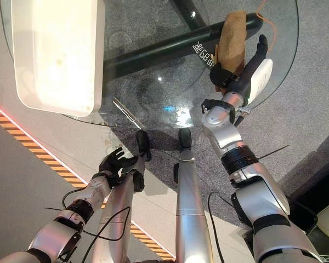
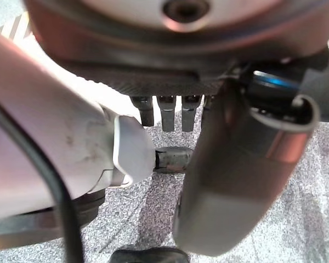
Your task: Wipe the table with a cloth and put it in the basket.
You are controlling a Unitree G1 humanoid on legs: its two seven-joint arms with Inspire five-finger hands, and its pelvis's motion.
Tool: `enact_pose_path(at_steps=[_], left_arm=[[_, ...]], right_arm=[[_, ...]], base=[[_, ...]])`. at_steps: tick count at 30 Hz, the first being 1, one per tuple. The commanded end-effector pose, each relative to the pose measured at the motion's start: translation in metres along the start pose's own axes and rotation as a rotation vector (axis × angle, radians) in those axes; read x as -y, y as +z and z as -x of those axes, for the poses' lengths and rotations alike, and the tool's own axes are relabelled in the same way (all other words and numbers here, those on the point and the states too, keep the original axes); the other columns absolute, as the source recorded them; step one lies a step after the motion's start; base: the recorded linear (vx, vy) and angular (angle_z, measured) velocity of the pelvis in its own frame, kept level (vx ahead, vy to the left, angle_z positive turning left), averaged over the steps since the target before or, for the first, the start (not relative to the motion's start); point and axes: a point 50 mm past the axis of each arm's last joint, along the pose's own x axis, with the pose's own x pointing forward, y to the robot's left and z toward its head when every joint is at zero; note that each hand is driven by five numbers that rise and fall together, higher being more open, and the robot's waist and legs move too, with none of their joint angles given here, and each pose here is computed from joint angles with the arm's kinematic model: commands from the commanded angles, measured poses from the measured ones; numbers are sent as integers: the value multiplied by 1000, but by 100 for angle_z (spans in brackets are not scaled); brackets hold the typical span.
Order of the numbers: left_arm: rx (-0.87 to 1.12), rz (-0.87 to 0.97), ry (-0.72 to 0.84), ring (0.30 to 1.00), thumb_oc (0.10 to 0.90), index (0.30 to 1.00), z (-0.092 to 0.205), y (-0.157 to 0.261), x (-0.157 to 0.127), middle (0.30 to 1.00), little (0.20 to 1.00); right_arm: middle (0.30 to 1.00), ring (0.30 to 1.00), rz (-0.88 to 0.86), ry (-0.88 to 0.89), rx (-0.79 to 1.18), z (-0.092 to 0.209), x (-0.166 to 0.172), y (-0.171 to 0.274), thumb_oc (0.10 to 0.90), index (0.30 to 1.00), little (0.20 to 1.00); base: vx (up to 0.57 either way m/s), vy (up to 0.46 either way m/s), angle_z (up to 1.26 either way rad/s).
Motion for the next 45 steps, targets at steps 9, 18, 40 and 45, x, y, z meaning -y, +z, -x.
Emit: enact_pose_path(at_steps=[9,18,40,45], left_arm=[[-42,-59,38,900,800,900,3,-13,-5,900,900],[-40,-63,33,900,800,900,2,-9,-4,900,900],[-67,-53,39,900,800,900,1,-11,-6,900,900],[-68,-42,36,900,800,900,0,-9,-2,900,900]], right_arm=[[300,300,10,379,-463,60,-22,-99,100,300,200],[300,300,33,367,-416,51,-16,-98,100,300,200],[300,300,22,186,-70,6,-1,-34,100,300,200],[300,300,13,199,-29,2,-5,-20,100,300,200]], base=[[3,-12,5],[0,0,0],[8,15,2],[10,32,3]])
